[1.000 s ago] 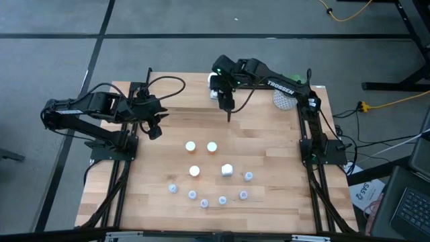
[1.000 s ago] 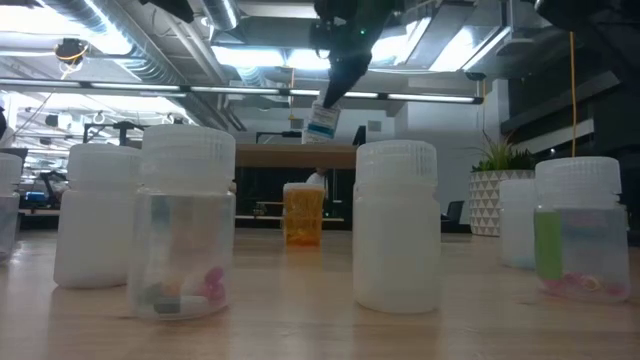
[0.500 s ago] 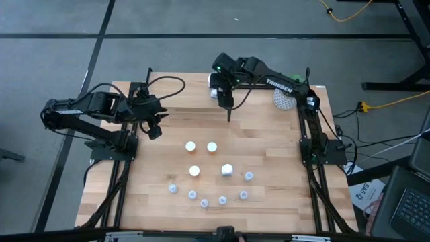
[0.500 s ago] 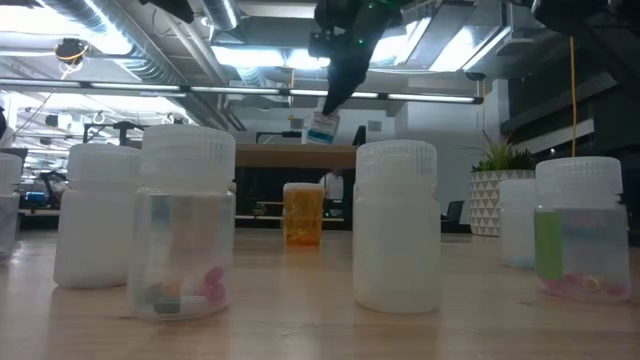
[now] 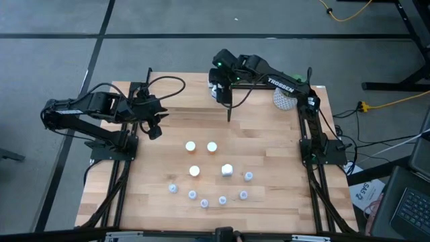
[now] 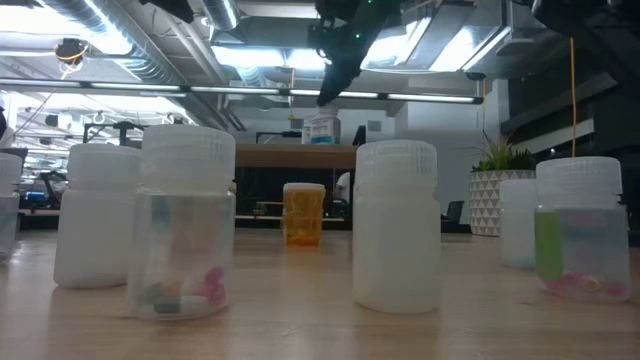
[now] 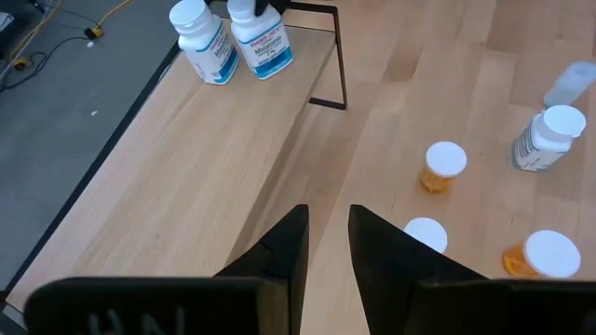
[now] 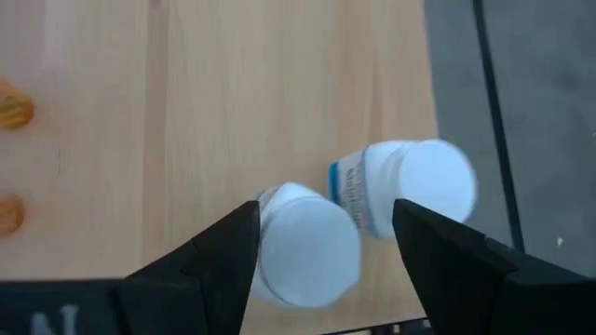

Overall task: Pick and place medicine bottles onto shelf by color
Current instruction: Put the top blue pill bottle on the shelf aligned with the blue pill bottle

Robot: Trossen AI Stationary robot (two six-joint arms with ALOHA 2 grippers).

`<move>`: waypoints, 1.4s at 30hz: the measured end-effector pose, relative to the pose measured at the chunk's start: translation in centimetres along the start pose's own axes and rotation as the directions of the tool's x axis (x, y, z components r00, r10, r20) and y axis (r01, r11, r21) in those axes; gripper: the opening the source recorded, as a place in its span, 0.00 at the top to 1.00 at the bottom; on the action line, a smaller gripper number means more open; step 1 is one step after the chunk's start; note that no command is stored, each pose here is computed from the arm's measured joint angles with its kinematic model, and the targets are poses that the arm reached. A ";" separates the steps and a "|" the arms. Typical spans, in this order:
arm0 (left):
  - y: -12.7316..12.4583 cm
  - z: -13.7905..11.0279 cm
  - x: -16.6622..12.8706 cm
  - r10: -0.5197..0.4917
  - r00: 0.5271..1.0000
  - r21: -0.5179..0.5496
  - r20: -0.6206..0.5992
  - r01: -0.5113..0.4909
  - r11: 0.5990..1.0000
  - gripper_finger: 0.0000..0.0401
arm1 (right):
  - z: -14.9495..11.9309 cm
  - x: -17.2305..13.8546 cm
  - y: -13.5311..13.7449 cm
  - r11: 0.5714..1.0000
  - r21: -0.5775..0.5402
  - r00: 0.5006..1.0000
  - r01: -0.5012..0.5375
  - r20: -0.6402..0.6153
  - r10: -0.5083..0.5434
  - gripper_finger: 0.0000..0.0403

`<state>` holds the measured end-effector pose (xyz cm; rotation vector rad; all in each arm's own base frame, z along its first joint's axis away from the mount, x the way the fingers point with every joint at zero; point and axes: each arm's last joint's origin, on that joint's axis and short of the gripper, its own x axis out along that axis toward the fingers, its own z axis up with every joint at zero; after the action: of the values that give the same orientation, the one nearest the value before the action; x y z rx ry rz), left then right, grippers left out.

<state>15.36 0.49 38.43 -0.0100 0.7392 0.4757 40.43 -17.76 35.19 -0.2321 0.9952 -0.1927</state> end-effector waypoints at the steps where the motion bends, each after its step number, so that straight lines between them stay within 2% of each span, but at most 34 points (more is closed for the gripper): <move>1: 0.0 0.0 0.0 0.000 1.000 0.000 0.000 0.000 1.000 0.82 | 0.1 -0.3 0.1 1.000 -0.002 1.000 -0.001 -0.004 0.001 0.38; 4: 0.0 0.0 0.0 0.000 1.000 0.000 0.000 0.000 1.000 0.82 | 0.3 -1.4 0.8 1.000 -0.008 0.999 -0.026 -0.033 0.026 0.38; 13: 0.0 0.0 0.0 0.000 1.000 0.000 0.000 0.000 1.000 0.82 | -0.6 -2.3 2.2 0.990 0.115 0.982 -0.077 -0.163 0.096 0.40; 20: 0.0 0.0 0.0 0.000 1.000 0.000 0.000 0.000 1.000 0.82 | -0.8 -2.3 2.3 0.986 0.147 0.977 -0.079 -0.187 0.106 0.57; 28: 0.0 0.0 0.0 0.000 1.000 0.000 0.000 0.000 1.000 0.82 | -1.7 0.8 2.5 0.986 0.148 0.966 -0.081 -0.233 0.114 0.74; 35: 0.0 0.0 0.0 0.000 1.000 0.000 -0.001 0.000 1.000 0.82 | -1.9 1.9 2.0 0.992 0.123 0.969 0.040 -0.247 -0.009 0.77; 42: 0.0 0.0 0.0 0.000 1.000 0.000 0.000 0.000 1.000 0.82 | -1.6 2.0 1.1 0.988 0.142 0.981 0.068 -0.192 -0.040 0.77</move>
<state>15.36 0.48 38.43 -0.0096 0.7395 0.4758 40.24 -17.39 32.41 -0.1061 1.1581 -0.3418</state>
